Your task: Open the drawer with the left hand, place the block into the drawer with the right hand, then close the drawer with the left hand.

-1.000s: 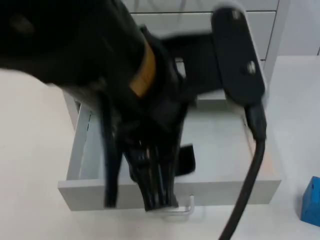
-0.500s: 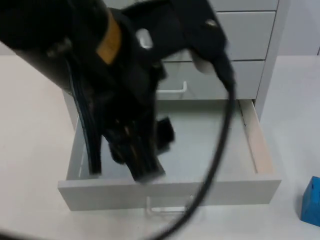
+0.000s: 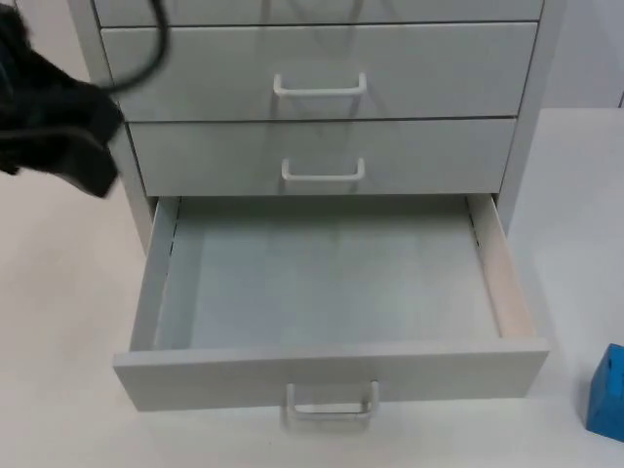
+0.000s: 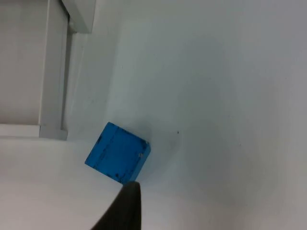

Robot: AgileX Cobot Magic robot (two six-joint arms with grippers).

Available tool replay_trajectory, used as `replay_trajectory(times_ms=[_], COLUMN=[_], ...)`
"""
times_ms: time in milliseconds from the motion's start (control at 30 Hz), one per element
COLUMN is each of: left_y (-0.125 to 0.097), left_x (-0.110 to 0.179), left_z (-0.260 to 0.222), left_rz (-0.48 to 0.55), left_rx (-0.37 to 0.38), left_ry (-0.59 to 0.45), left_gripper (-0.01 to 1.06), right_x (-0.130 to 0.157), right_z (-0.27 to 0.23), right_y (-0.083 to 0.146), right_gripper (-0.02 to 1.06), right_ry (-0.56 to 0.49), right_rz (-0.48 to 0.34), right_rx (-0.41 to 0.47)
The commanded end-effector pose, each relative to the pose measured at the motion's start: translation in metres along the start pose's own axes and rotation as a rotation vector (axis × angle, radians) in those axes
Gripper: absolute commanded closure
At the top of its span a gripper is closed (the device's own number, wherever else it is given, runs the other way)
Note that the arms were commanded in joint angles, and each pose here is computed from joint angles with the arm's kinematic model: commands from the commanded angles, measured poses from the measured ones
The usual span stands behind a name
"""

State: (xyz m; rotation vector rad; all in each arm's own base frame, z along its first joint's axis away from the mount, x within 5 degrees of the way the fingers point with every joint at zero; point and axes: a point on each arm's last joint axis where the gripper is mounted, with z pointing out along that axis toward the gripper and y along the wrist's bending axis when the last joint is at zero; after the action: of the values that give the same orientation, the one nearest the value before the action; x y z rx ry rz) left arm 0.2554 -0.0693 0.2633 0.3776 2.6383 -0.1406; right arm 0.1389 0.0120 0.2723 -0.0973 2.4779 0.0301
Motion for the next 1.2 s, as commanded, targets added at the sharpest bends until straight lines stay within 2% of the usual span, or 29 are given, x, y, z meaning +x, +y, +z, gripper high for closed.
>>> replay_trajectory(times_ms=[0, 133, 300, 533, 633, 700, 733, 833, 867, 900, 1000, 1167], left_y=[0.010, 0.031, 0.042, 0.037, 0.033, 0.031, 0.030, 0.025, 0.025, 0.024, 0.020, 0.020], left_x=[0.001, 0.013, 0.033, 0.051, 0.064, 0.069, 0.074, 0.092, 0.092, 0.097, 0.114, 0.124], left_z=[-0.006, -0.014, -0.018, -0.035, -0.055, -0.058, -0.063, -0.073, -0.073, -0.075, -0.082, -0.085], left_rz=[-0.089, -0.166, -0.226, -0.228, -0.208, -0.204, -0.198, -0.198, -0.198, -0.195, -0.180, -0.153], left_rx=[0.010, -0.033, -0.064, -0.072, -0.091, -0.094, -0.100, -0.112, -0.112, -0.114, -0.131, -0.164], left_ry=[-0.013, -0.033, -0.048, -0.096, -0.177, -0.193, -0.214, -0.259, -0.259, -0.273, -0.318, -0.342], left_gripper=[0.38, 0.38, 0.38, 0.38, 0.38, 0.36, 0.31, 0.07, 0.07, -0.01, 0.00, 0.00], right_x=[-0.001, -0.001, -0.001, -0.001, -0.002, -0.002, -0.002, -0.002, -0.002, -0.002, -0.002, -0.002], right_z=[-0.001, -0.001, -0.001, -0.001, -0.001, -0.001, -0.001, -0.001, -0.001, -0.001, -0.001, -0.001], right_y=[0.000, 0.000, 0.000, 0.000, 0.000, 0.000, 0.000, 0.000, 0.000, 0.000, 0.000, 0.000], right_gripper=[-0.01, -0.01, -0.01, -0.01, -0.01, -0.01, -0.01, -0.01, -0.01, -0.01, -0.01, -0.01], right_ry=[-0.004, -0.004, -0.008, -0.010, -0.012, -0.012, -0.012, -0.012, -0.012, -0.015, -0.015, -0.015], right_rz=[-0.005, -0.005, -0.005, -0.002, -0.002, -0.002, -0.002, -0.002, -0.002, -0.002, -0.001, -0.001], right_rx=[-0.001, -0.001, -0.001, -0.001, -0.001, -0.001, -0.001, -0.001, -0.001, -0.001, -0.003, -0.003])
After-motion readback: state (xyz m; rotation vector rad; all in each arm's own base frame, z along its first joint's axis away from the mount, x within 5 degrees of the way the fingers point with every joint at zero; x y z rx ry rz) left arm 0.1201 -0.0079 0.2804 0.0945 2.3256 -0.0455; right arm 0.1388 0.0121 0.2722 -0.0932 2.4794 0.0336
